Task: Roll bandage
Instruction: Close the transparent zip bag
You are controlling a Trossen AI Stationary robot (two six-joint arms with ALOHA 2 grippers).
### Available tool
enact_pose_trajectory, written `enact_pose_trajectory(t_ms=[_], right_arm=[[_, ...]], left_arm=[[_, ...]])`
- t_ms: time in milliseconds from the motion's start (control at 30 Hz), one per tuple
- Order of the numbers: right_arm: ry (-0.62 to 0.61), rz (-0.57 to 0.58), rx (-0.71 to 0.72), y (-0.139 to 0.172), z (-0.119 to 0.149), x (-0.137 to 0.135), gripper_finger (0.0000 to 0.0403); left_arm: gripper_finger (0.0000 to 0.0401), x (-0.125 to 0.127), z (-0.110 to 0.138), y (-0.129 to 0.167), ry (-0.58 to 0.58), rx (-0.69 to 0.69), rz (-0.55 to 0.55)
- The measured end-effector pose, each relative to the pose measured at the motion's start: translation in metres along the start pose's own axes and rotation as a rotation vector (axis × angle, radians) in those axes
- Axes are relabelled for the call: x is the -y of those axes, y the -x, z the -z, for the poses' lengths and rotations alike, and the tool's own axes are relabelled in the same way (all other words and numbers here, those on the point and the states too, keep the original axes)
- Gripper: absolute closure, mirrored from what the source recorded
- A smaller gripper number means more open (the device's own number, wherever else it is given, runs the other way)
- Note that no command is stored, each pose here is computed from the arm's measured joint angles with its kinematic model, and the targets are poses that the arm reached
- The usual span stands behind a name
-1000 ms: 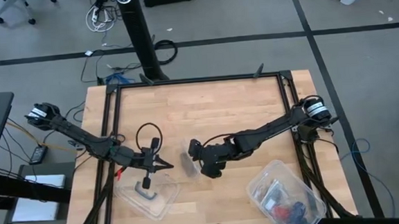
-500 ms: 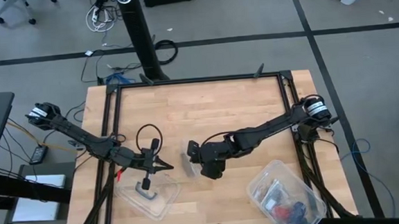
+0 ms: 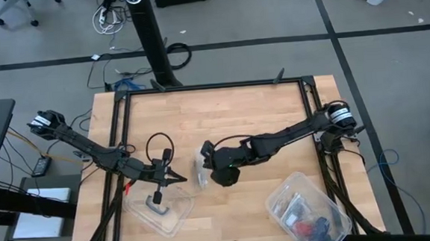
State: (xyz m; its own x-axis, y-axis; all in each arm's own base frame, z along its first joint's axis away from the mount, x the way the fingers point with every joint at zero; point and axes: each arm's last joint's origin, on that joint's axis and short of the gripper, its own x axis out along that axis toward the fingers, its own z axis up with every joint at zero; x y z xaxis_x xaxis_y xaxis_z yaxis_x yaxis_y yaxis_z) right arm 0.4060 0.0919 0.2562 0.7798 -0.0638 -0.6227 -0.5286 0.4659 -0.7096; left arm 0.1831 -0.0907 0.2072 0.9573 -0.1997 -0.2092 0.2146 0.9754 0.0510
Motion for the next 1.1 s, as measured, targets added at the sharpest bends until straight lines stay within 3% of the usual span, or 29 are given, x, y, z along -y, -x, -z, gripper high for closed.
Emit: enact_pose_trajectory(t_ms=[133, 233, 467, 600, 667, 733, 867, 1100], right_arm=[[-0.076, 0.043, 0.017, 0.012, 0.000, 0.010, 0.0401], [-0.118, 0.031, -0.002, 0.010, 0.004, 0.010, 0.0402], [-0.275, 0.026, -0.155, 0.026, 0.009, 0.004, 0.0387], [-0.462, -0.065, -0.249, 0.043, 0.013, -0.012, 0.0365], [-0.560, -0.178, -0.261, 0.036, 0.021, -0.031, 0.0357], [-0.630, -0.219, -0.219, 0.022, 0.026, -0.049, 0.0356], [-0.703, -0.132, -0.038, 0.001, 0.025, -0.070, 0.0371], [-0.840, -0.008, 0.228, -0.001, 0.010, -0.057, 0.0397]], left_arm=[[0.0395, 0.002, 0.000, -0.002, 0.016, 0.010, 0.003], [0.0385, 0.007, -0.003, -0.007, 0.096, 0.041, 0.022], [0.0324, 0.021, -0.003, -0.034, 0.124, -0.053, 0.040], [0.0288, 0.024, -0.001, -0.044, 0.103, -0.116, 0.025], [0.0275, 0.024, -0.001, -0.044, 0.100, -0.114, -0.014], [0.0267, 0.022, -0.002, -0.044, 0.096, -0.106, -0.076], [0.0256, 0.020, -0.001, -0.044, 0.059, -0.108, -0.180], [0.0248, 0.024, -0.007, -0.045, 0.081, -0.172, -0.208]])
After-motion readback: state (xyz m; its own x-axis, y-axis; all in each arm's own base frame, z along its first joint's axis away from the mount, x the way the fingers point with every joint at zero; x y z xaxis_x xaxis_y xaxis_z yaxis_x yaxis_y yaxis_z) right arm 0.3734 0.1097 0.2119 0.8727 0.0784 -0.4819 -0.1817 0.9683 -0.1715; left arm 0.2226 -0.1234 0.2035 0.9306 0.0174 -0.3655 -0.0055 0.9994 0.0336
